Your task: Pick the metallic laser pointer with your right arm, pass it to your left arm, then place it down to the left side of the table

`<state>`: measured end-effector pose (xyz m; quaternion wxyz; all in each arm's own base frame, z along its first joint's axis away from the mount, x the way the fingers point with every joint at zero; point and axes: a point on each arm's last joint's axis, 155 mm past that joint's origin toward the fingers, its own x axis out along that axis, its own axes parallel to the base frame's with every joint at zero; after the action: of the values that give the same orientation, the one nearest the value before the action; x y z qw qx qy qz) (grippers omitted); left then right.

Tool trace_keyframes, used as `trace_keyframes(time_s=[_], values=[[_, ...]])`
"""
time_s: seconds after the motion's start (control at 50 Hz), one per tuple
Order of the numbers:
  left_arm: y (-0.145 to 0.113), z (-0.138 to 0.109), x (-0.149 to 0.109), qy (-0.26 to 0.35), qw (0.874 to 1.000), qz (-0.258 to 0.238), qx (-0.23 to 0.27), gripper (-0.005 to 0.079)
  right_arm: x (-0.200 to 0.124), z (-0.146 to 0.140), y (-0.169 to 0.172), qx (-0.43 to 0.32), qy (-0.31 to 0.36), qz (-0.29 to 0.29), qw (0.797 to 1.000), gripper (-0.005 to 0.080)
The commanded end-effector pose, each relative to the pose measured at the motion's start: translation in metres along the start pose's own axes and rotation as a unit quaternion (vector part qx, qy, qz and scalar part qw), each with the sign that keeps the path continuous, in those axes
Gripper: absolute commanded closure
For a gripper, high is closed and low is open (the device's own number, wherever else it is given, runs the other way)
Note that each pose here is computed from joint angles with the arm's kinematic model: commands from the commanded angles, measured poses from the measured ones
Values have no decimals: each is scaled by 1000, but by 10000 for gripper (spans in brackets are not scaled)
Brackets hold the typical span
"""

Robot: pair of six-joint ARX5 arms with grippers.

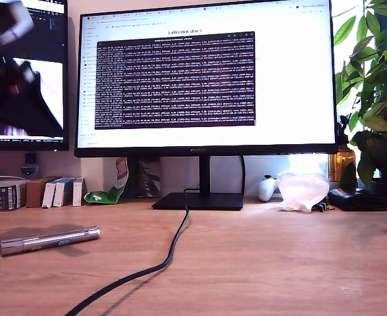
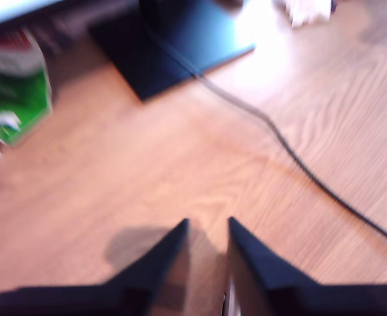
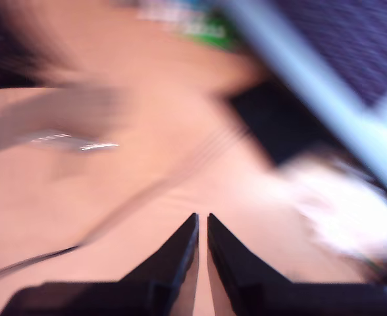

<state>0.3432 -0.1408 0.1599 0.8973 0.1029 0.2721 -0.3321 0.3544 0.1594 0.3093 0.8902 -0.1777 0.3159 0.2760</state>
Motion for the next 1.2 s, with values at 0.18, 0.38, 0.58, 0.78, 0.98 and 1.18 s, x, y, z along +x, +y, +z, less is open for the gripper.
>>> trace_keyframes(time_s=[0.18, 0.38, 0.58, 0.78, 0.98, 1.18], values=[[5, 17, -24, -30, 999, 39, 14, 766, -13, -19, -79, 89, 7, -113, 990, 765], [14, 25, -43, -40, 996, 83, 18, 766, -36, -42, -111, 114, -10, -189, 975, 765], [21, 29, -59, -49, 992, 118, 6, 766, -56, -77, -119, 144, -33, -243, 959, 765], [16, 31, -70, -57, 991, 118, 1, 766, -75, -94, -115, 172, -52, -263, 948, 765], [16, 59, -77, -111, 986, 120, 18, 766, -77, -78, -117, 189, -92, -259, 943, 764], [46, 44, -100, -86, 975, 203, -3, 766, -105, -66, -134, 179, -131, -311, 924, 764]])
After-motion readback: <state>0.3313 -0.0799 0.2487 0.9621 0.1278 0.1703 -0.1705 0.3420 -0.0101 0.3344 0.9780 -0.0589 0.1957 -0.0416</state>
